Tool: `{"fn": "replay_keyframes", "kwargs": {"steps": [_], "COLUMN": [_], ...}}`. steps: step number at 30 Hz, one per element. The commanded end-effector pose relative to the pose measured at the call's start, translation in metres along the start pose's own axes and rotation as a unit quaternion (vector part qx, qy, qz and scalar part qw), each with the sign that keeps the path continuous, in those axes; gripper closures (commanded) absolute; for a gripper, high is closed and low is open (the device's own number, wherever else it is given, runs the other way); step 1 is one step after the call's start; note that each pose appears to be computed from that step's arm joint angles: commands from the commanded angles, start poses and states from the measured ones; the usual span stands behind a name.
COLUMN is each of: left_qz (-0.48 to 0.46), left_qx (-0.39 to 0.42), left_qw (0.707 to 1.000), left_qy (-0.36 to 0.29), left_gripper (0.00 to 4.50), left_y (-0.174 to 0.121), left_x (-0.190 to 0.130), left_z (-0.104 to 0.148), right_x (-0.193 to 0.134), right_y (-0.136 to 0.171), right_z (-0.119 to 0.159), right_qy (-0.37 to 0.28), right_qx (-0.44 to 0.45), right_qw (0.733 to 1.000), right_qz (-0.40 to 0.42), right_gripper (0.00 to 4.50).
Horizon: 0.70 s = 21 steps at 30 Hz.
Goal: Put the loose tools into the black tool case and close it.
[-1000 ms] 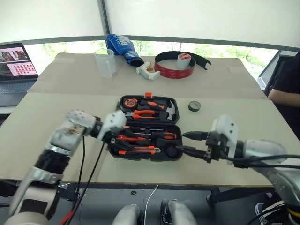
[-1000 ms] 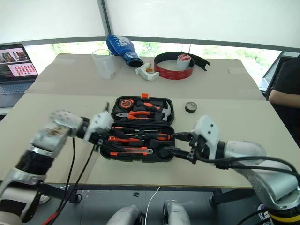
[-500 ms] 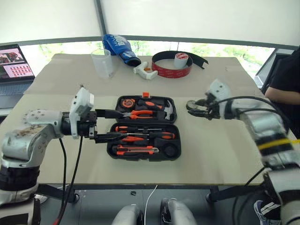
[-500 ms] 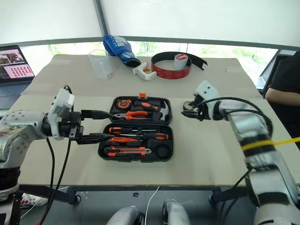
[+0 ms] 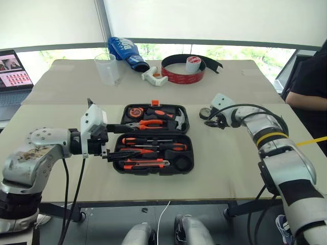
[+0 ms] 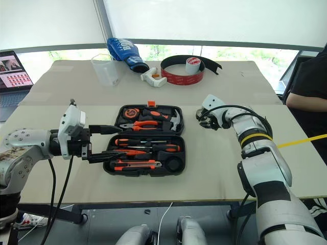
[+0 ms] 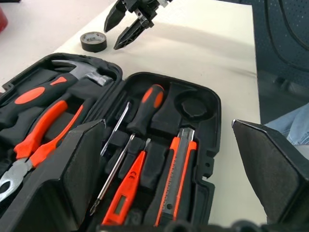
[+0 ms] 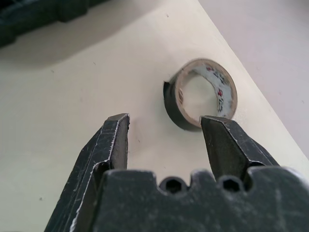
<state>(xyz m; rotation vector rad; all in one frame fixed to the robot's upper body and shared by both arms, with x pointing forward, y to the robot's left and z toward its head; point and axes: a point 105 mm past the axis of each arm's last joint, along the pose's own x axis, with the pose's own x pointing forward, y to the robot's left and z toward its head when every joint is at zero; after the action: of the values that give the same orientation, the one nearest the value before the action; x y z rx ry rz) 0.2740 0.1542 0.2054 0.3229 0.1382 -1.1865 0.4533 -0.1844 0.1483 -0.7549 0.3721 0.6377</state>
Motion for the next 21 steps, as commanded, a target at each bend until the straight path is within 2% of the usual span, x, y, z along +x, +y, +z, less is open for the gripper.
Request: {"fn": "replay_keyframes", "kwargs": {"steps": [1,5,10,11,14,15,18,21], "left_qz": [0.008,0.011,0.011,0.011,0.01,0.01,0.009,0.008], "left_qx": [0.03,0.031,0.033,0.033,0.034,0.034,0.034,0.034], "left_qw": [0.999,0.999,0.999,0.999,0.999,0.999,0.999,0.999], "left_qy": [-0.008,-0.008,-0.007,-0.007,-0.006,-0.006,-0.005,-0.004], "left_gripper": [0.0,0.0,0.0,0.0,0.0,0.0,0.0,0.0], "left_y": [0.0,0.003,0.004,0.004,0.005,0.005,0.004,0.004], "left_x": [-0.005,-0.005,-0.004,-0.004,-0.004,-0.004,-0.003,-0.003], "left_z": [0.012,0.014,0.015,0.015,0.014,0.014,0.014,0.014], "right_x": [0.0,0.005,0.009,0.009,0.011,0.011,0.012,0.011], "right_y": [-0.007,-0.006,-0.007,-0.008,-0.007,-0.006,-0.006,-0.007], "right_z": [0.02,0.03,0.028,0.028,0.024,0.023,0.02,0.019], "right_qy": [-0.03,-0.047,-0.037,-0.035,-0.027,-0.023,-0.017,-0.018], "right_qx": [-0.018,-0.023,-0.034,-0.035,-0.034,-0.037,-0.039,-0.034], "right_qw": [0.999,0.998,0.997,0.997,0.997,0.997,0.996,0.996], "right_qz": [-0.024,-0.037,-0.059,-0.064,-0.069,-0.069,-0.075,-0.079], "right_gripper": [1.2,1.2,1.2,2.21,3.13,3.6,4.49,4.49]}}
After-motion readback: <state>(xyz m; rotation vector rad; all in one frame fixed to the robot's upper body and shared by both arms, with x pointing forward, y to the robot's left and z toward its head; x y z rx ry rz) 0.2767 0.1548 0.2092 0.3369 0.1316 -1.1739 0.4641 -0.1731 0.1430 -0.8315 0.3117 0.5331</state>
